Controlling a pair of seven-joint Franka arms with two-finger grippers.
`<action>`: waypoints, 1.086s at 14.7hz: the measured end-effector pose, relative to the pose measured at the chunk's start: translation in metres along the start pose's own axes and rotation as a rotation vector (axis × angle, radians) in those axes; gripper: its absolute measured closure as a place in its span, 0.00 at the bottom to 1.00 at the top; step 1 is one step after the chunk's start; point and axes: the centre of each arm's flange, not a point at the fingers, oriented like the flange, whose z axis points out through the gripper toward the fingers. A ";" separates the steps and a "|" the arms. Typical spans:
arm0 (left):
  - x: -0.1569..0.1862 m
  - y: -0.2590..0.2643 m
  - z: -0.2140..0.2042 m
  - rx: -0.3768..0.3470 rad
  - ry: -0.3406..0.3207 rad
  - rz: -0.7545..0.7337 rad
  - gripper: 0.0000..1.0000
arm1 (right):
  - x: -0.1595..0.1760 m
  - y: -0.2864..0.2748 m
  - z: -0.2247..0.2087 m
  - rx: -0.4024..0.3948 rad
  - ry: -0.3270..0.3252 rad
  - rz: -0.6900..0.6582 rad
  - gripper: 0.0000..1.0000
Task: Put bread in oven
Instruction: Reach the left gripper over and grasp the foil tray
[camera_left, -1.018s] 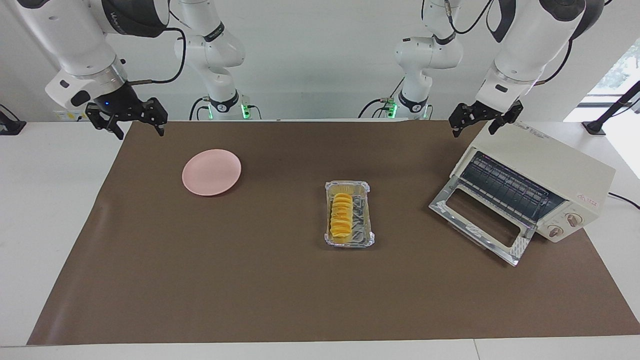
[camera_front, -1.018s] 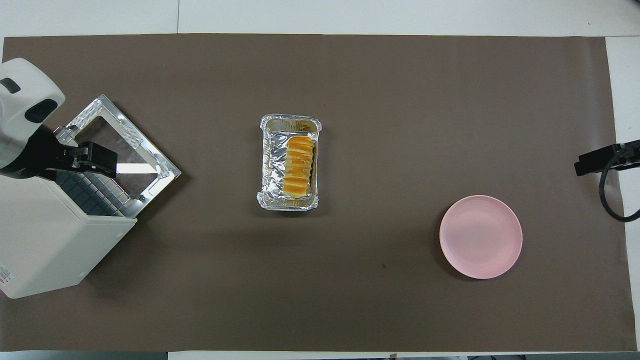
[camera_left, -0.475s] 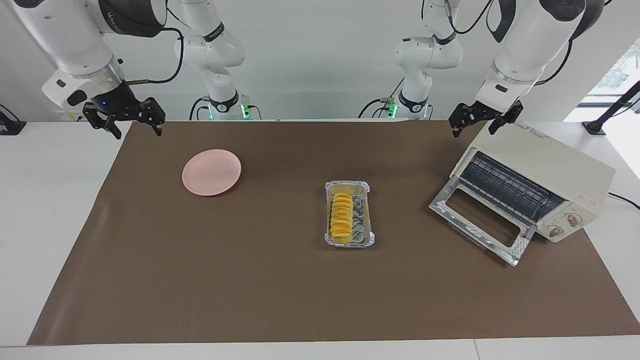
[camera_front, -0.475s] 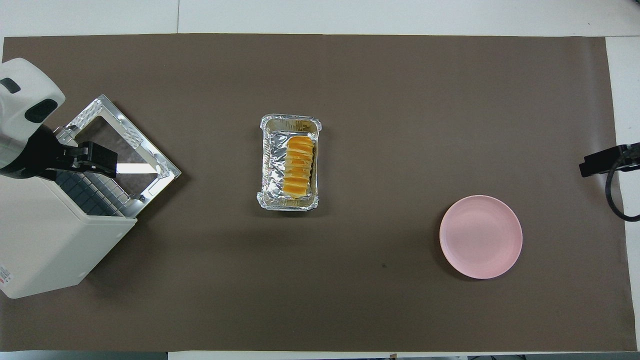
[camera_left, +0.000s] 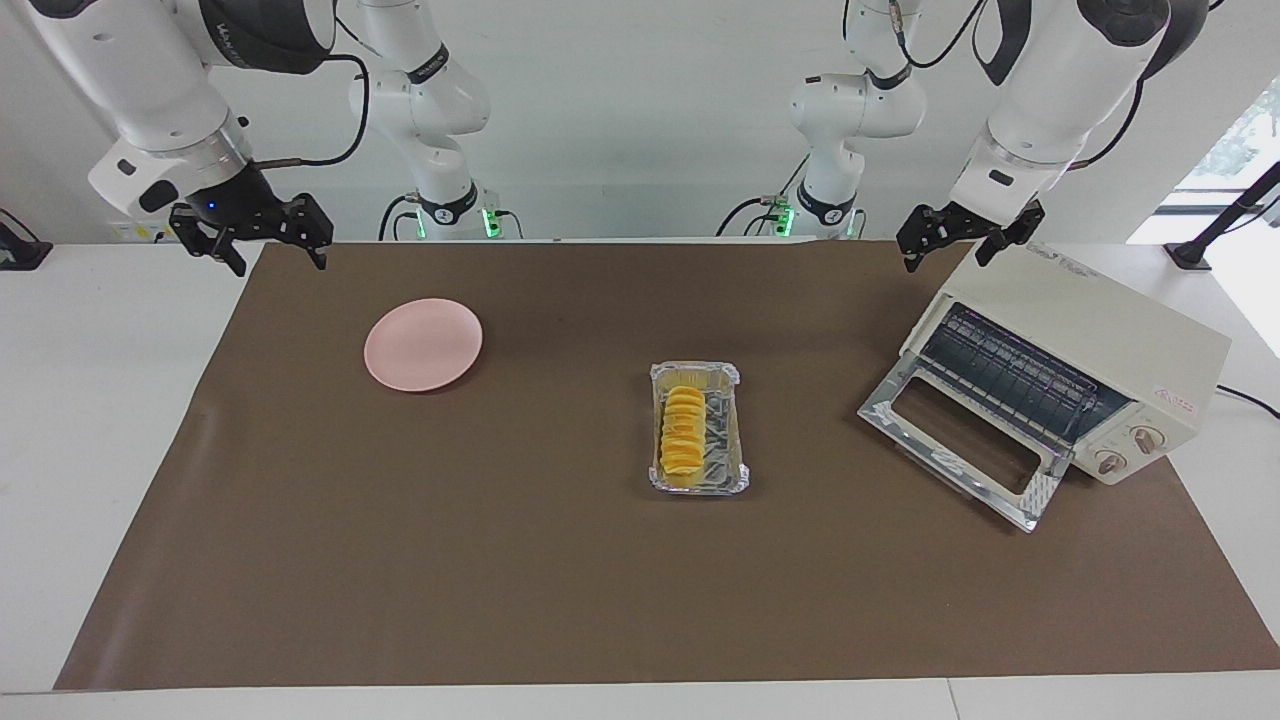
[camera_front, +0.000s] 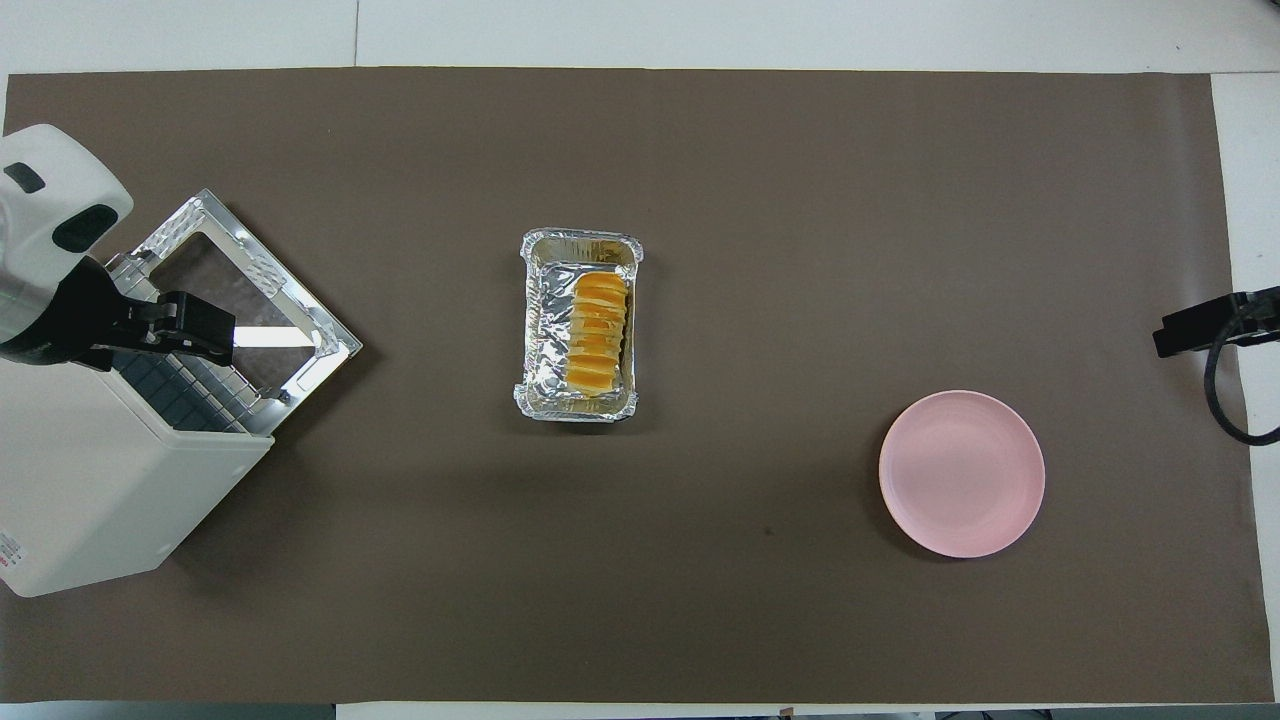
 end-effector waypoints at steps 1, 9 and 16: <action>-0.003 0.009 -0.002 -0.005 0.000 0.020 0.00 | 0.000 0.000 0.000 0.000 0.000 0.000 0.00; -0.024 0.170 -0.008 -0.130 0.104 0.171 0.00 | 0.000 0.000 0.000 0.000 0.000 0.000 0.00; 0.075 0.320 0.115 -0.116 0.080 0.114 0.00 | 0.000 0.000 0.000 0.000 0.000 0.000 0.00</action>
